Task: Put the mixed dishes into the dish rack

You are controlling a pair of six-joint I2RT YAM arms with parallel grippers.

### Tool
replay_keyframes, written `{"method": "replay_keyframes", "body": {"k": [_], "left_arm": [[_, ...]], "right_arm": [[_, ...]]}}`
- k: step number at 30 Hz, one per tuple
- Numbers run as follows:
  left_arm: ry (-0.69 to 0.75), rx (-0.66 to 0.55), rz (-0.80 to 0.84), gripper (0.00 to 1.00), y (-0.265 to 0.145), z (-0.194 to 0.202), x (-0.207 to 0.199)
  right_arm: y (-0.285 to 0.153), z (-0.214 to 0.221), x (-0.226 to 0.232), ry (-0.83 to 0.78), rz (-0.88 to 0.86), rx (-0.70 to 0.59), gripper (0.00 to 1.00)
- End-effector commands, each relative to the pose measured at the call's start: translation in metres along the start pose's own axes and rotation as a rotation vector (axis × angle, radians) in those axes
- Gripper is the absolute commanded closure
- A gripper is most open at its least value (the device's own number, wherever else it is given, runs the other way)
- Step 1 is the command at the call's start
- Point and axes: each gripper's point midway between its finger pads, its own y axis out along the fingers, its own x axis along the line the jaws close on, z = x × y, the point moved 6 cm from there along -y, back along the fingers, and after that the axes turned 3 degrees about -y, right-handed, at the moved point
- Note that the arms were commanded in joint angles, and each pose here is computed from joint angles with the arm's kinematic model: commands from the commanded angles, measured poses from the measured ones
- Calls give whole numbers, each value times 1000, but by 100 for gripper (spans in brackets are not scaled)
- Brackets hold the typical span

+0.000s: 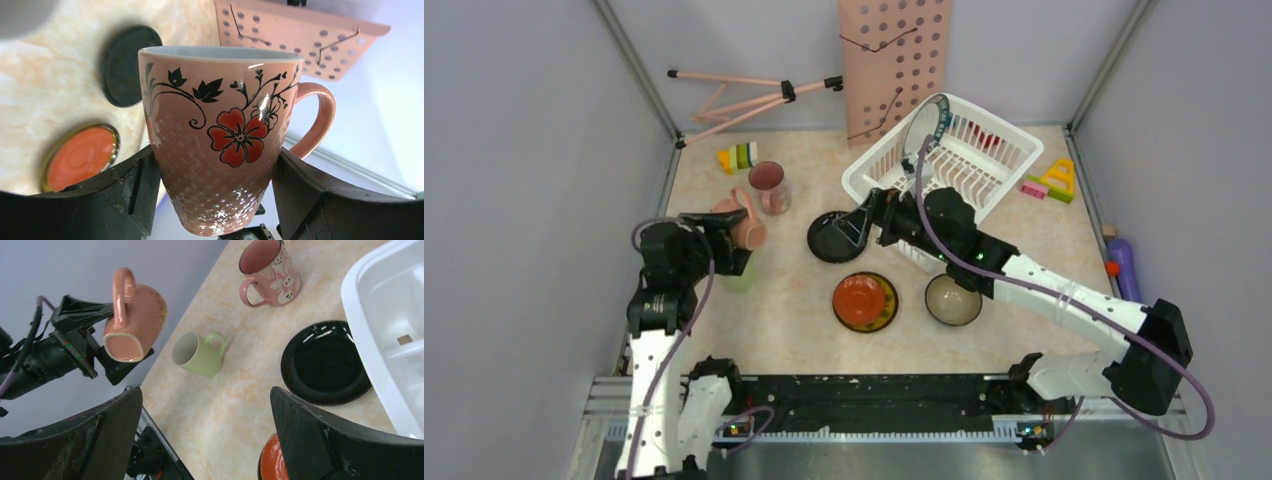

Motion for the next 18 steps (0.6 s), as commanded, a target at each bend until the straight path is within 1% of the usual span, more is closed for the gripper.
{"method": "replay_keyframes", "body": {"k": [1, 2, 4, 9, 15, 18], "left_arm": [[-64, 118, 189, 100, 16, 28, -61], [-49, 167, 191, 100, 21, 43, -65], [-43, 214, 197, 100, 32, 64, -71], [-79, 255, 209, 100, 53, 102, -74], [-106, 317, 220, 100, 68, 123, -82], [-112, 345, 198, 100, 74, 134, -81]], "right_arm": [[8, -30, 26, -64, -37, -202, 2], [10, -30, 27, -73, -22, -210, 2], [17, -29, 27, -78, 13, -219, 2], [33, -26, 22, -81, 126, -255, 2], [41, -21, 12, -89, 190, -261, 2], [46, -19, 13, -102, 174, -257, 2]]}}
